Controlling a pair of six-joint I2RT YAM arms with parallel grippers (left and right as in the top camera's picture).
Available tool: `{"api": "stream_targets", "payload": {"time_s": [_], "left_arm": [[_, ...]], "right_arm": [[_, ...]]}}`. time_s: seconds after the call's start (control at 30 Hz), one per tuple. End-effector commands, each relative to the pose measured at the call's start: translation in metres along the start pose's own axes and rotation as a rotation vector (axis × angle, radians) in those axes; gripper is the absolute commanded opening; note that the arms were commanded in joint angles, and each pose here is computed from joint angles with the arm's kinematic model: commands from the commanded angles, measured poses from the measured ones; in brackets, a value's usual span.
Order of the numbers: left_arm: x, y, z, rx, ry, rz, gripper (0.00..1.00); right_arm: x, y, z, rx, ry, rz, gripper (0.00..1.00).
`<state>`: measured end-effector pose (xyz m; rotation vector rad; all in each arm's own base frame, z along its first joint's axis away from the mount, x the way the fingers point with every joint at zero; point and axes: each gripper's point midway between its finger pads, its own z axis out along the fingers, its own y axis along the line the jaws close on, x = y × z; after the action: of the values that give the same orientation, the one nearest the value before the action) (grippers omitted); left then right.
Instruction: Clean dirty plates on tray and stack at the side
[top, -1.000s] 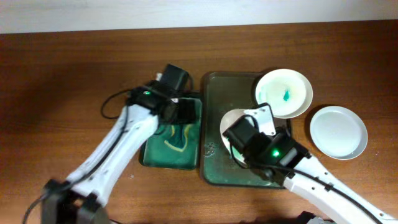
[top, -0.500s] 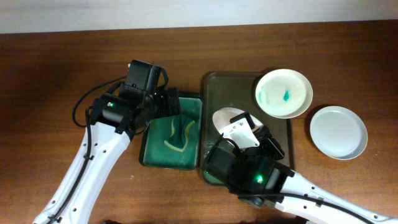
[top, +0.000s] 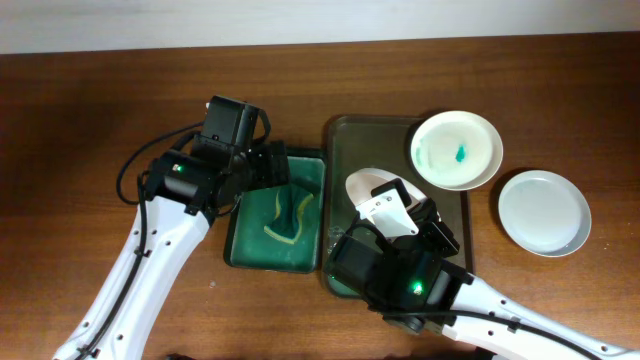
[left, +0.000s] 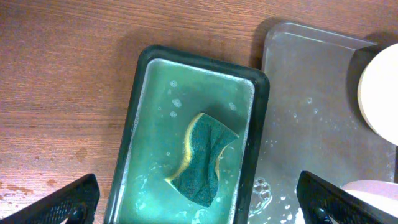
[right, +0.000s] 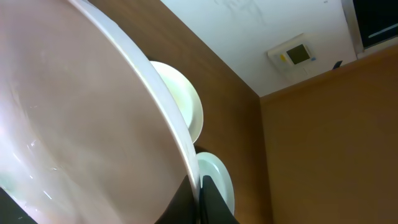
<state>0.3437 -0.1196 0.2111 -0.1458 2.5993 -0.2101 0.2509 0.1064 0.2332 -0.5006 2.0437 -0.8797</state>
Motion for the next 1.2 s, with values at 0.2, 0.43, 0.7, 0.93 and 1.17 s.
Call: {"api": "stream_targets", "payload": {"time_s": [0.2,0.43,0.7,0.93,1.17], "left_arm": [[-0.005,0.001,-0.005,0.001,-0.018,0.0,0.99],[-0.005,0.001,-0.005,0.001,-0.018,0.0,0.99],[-0.005,0.001,-0.005,0.001,-0.018,0.0,0.99],[-0.005,0.001,-0.005,0.001,-0.018,0.0,0.99],[-0.005,0.001,-0.005,0.001,-0.018,0.0,0.99]], "right_arm": [[-0.009,-0.011,-0.005,0.03,-0.034,0.033,0.04],[-0.009,-0.011,-0.005,0.029,-0.033,0.032,0.04],[-0.002,-0.019,0.001,0.067,-0.004,0.039,0.04],[0.007,-0.014,0.008,0.031,0.054,0.088,0.04],[0.046,-0.025,0.095,-0.19,0.388,0.511,0.04]]}}
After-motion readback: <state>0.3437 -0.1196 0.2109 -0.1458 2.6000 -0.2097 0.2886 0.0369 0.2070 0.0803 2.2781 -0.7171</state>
